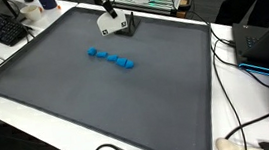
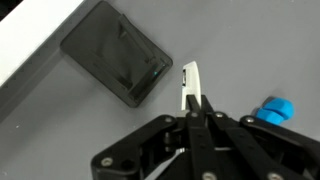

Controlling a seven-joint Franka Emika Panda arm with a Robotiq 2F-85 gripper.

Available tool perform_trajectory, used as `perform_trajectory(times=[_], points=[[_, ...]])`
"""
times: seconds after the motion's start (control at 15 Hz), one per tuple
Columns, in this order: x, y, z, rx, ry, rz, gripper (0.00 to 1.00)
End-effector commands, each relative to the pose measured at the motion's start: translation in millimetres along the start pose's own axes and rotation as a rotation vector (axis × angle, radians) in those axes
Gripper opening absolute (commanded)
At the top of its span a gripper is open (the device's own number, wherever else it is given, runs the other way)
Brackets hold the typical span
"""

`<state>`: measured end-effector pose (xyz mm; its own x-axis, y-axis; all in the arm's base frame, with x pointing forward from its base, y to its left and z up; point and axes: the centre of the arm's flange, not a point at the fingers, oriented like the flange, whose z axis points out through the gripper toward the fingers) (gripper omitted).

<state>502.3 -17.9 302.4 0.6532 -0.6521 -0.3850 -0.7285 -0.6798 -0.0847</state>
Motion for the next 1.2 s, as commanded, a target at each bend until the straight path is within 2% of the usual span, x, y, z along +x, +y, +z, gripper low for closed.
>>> perform_trajectory(times=[0.0,0.53,1.13], points=[[-16,23,14,0.049,0.008,0.102,0.01],[-23,49,33,0.119,-0.013,0.221,0.01],[-43,68,37,0.165,0.034,0.358,0.01]])
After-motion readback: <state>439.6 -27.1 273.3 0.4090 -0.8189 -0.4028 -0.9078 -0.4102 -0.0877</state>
